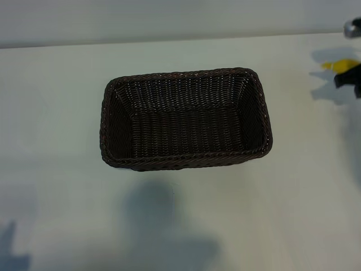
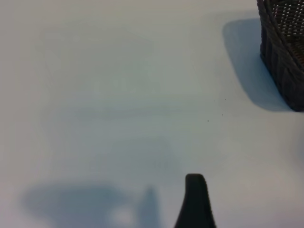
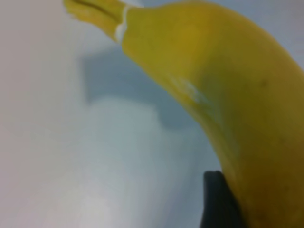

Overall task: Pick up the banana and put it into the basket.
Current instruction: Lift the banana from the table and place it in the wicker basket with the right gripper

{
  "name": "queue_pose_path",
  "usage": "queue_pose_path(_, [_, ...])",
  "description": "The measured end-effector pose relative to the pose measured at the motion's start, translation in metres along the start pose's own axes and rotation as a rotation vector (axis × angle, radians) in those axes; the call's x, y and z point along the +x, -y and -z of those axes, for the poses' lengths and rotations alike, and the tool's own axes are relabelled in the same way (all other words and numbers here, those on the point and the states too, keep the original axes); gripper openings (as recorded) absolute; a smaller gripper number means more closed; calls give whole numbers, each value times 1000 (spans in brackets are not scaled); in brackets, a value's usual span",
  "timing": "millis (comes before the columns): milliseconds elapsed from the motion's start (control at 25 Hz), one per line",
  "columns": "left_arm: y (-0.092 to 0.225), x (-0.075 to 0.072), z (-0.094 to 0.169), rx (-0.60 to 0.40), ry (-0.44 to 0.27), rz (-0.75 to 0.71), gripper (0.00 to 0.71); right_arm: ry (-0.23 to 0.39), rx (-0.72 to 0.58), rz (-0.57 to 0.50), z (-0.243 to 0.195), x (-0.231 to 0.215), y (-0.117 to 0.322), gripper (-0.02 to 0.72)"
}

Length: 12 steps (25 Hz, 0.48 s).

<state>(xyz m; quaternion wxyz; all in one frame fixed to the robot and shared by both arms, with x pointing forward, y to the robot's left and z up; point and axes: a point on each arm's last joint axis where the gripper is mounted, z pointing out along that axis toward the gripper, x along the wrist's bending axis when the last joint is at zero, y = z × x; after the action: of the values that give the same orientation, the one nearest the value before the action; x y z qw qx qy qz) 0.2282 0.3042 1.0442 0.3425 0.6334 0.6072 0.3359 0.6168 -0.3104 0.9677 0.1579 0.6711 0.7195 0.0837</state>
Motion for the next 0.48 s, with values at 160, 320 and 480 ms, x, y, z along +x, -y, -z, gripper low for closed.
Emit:
queue_pose_path(160, [0, 0, 0, 0, 0, 0, 575, -6, -45, -20, 26, -2, -6, 424])
queue_pose_path(320, [0, 0, 0, 0, 0, 0, 575, -42, -69, 41, 35, 10, -7, 424])
queue_pose_path(480, [0, 0, 0, 0, 0, 0, 575, -111, -111, 216, 47, 53, -16, 424])
